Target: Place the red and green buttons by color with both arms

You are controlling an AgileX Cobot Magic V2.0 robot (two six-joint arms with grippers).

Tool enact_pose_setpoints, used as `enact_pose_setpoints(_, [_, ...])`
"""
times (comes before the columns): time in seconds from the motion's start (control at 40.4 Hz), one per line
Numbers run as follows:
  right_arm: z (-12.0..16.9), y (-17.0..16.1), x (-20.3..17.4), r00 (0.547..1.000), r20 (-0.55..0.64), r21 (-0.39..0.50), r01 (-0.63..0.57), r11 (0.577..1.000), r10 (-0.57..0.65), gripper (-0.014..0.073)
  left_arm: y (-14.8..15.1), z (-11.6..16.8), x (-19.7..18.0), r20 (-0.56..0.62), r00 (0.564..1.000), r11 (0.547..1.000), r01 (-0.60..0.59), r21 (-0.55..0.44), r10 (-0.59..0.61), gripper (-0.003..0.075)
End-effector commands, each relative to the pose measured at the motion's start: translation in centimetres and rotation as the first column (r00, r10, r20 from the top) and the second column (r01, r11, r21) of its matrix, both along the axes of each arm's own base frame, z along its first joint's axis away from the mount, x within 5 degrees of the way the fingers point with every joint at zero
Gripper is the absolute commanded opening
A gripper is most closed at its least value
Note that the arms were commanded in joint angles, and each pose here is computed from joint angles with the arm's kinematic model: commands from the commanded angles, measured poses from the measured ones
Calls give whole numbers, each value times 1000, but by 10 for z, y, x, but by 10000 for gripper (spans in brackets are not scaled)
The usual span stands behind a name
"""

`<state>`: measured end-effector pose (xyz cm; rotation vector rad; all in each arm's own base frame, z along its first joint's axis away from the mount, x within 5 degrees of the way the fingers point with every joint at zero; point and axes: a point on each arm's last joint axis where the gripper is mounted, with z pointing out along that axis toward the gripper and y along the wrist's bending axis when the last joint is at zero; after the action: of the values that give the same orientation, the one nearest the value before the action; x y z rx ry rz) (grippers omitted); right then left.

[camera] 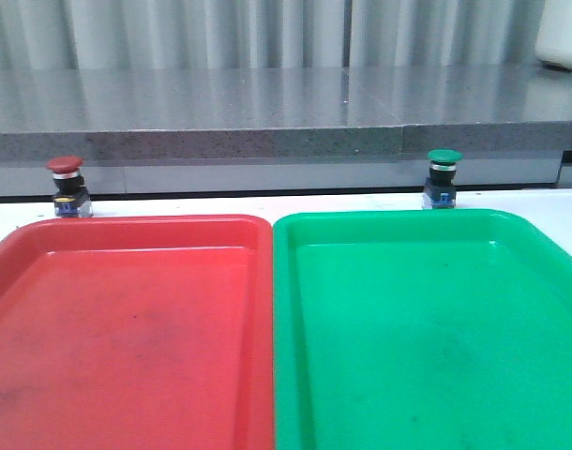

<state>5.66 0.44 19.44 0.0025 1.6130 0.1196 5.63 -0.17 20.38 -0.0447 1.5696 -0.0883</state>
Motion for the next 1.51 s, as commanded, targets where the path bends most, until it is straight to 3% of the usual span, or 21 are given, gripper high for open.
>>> enact_pose_setpoints(0.0, [11,-1,-2,994,106,-8,7,1000,-6,-69,1,0,0,76,997,1000,-6,-17,7,-20])
enact_pose_setpoints(0.669, [13,-1,-2,992,127,-6,8,1000,-7,-69,1,0,0,76,997,1000,-6,-17,7,-20])
enact_pose_setpoints(0.793, [14,-1,-2,990,144,-8,9,1000,-7,-69,1,7,-1,142,990,1000,-9,-19,12,-20])
enact_pose_setpoints(0.966, [35,-1,-6,983,181,-4,8,1000,-7,-69,1,37,-7,235,972,1000,-7,-26,13,-20])
enact_pose_setpoints(1.14, [77,-2,-18,978,207,-11,9,1000,-6,-69,1,84,-20,285,959,1000,2,-28,6,-20])
enact_pose_setpoints(1.486, [148,-2,-11,995,104,-45,16,999,-11,-69,-1,158,-10,72,997,1000,19,-17,-17,-20])
